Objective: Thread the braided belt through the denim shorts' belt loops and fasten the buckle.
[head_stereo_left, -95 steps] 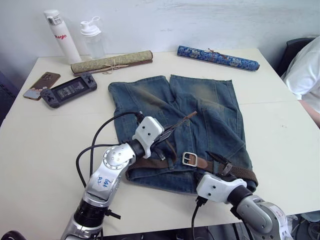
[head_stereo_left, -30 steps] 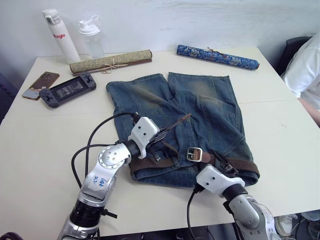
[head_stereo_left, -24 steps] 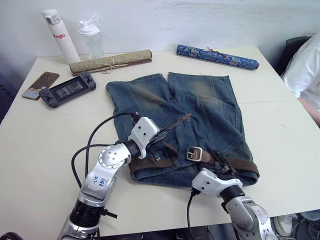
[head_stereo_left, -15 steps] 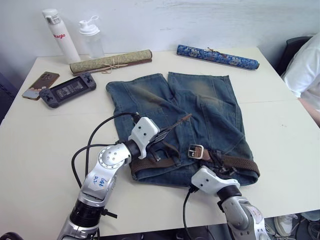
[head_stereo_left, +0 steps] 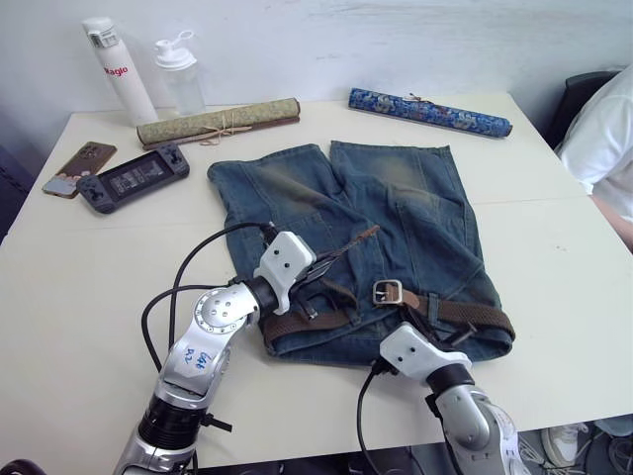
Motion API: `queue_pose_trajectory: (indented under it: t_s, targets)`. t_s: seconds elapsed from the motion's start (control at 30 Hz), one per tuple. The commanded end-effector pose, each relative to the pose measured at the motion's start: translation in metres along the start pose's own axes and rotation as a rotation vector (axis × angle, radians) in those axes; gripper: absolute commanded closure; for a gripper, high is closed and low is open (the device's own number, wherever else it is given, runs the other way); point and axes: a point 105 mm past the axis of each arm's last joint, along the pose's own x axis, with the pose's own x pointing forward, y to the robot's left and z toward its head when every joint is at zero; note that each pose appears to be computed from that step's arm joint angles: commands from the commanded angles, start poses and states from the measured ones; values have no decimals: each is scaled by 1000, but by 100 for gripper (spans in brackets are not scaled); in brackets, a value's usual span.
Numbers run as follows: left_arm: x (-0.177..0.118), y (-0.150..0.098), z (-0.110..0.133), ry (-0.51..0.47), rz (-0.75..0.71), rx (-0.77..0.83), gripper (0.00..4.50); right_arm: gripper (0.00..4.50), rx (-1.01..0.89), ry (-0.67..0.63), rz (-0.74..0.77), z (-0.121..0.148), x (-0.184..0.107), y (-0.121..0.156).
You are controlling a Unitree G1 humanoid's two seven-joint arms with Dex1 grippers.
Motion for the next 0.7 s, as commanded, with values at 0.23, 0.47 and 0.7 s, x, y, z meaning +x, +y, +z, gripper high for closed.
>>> queue_pose_trajectory:
  t_s: [0.23, 0.47, 0.7]
  targets:
    - [-12, 6, -2, 21, -27, 39, 450, 446, 366, -72, -50, 31, -7, -51]
    - [-13, -17, -22, 130, -159, 36, 450, 446, 702, -42, -108, 32, 1, -61]
    - [-9, -18, -25, 150, -185, 46, 450, 446, 620, -44, -59, 36, 4, -56]
